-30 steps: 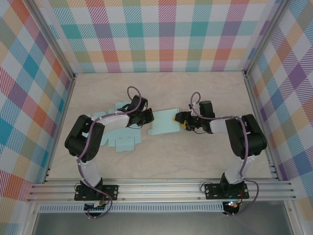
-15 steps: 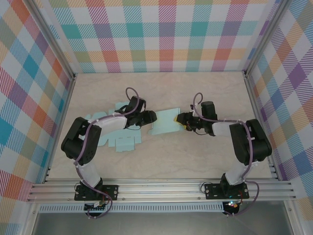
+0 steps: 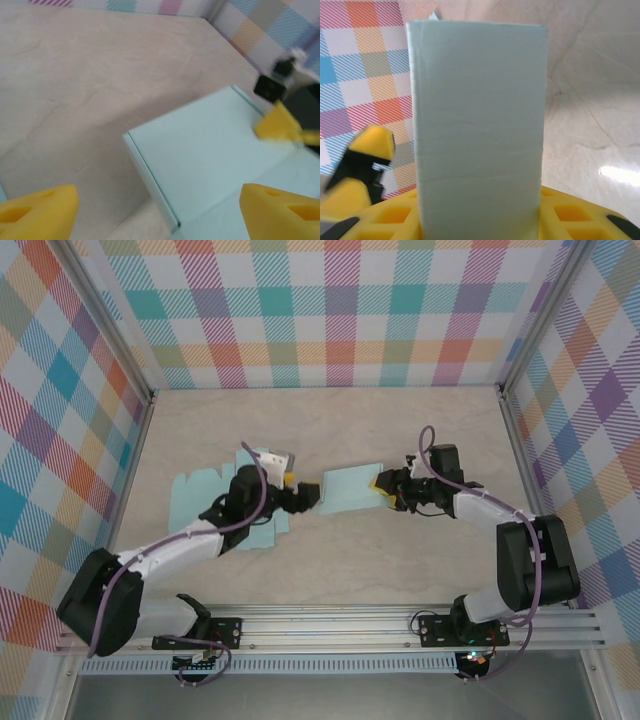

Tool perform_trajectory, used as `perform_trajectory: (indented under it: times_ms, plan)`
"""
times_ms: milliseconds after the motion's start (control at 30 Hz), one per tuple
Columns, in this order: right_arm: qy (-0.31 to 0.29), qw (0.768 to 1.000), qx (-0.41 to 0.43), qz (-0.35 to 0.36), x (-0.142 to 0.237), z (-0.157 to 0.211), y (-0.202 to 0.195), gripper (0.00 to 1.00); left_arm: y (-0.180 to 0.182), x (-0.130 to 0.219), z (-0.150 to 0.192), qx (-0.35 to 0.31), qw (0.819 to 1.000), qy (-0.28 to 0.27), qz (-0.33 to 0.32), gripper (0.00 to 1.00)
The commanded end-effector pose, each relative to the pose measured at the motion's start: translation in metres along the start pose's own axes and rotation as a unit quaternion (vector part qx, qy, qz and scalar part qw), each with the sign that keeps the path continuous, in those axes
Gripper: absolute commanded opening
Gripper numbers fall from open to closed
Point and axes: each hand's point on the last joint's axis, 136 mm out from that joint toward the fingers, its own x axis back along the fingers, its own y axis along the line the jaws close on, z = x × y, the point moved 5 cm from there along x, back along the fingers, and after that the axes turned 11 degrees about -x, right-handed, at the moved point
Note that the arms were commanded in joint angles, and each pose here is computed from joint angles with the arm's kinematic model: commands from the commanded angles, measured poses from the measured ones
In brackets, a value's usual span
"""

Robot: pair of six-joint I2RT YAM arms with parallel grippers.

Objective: Fold the paper box

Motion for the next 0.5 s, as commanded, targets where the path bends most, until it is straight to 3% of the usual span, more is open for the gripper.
perform_trajectory:
  times_ms: [0,233,467]
  plan:
    - [0.044,0.997,-0.059,-0.017,0.012,0.011,0.008,0.40,-0.026,0.019,-0.025,-0.196,0.976,-0.099,0.000,0.85]
    - [0.095,0.988,-0.122,-0.019,0.014,0.018,0.007,0.40,-0.070,0.022,-0.009,-0.374,0.927,-0.037,0.001,0.89]
    - [0.121,0.980,-0.159,-0.004,0.010,0.022,-0.002,0.40,-0.091,-0.007,0.011,-0.509,0.858,0.056,-0.046,0.91]
